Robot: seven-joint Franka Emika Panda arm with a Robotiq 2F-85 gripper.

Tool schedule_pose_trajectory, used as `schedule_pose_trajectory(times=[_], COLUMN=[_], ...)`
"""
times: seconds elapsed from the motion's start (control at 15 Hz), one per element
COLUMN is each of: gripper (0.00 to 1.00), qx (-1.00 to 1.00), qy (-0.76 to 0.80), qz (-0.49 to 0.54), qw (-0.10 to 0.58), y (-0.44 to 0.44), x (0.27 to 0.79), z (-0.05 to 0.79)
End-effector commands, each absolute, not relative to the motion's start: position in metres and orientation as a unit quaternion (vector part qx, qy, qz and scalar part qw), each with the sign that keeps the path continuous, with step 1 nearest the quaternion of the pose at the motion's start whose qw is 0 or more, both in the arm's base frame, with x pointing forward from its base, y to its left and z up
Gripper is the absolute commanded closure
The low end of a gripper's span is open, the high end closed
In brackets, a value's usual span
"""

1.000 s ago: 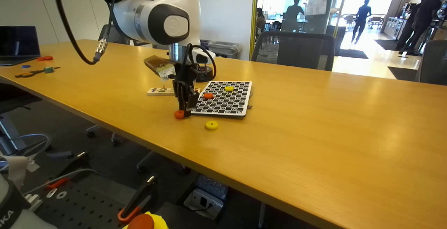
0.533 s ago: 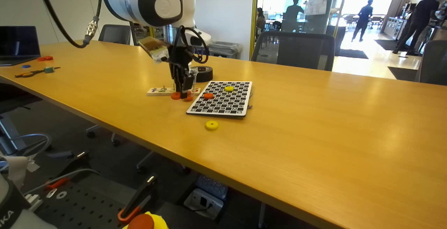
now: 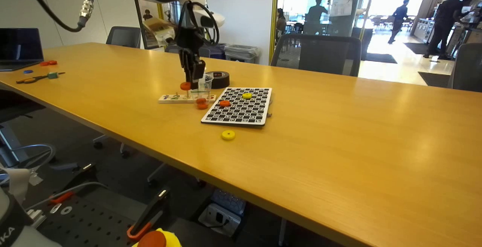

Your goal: Pick up the orange and yellow objects and put them in the two cups

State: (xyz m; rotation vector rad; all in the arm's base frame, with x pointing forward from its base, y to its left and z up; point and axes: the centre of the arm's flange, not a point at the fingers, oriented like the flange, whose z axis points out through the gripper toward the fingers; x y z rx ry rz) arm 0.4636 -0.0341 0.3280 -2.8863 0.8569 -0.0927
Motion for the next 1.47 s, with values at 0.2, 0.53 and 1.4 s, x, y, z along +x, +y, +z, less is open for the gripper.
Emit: schedule_pose_trajectory(times=[0.2, 0.53, 1.4], gripper=[0.88, 0.88, 0.08], qx=[-0.940, -0.927, -0.930], qy=[0.319, 0.349, 0.356], qz=[-0.092, -0.113, -0.065], qw=[0.077, 0.074, 0.065], y=[-0.017, -0.020, -0.034], x=[0.492, 0.528, 0.549], z=[0.360, 0.359, 0.339])
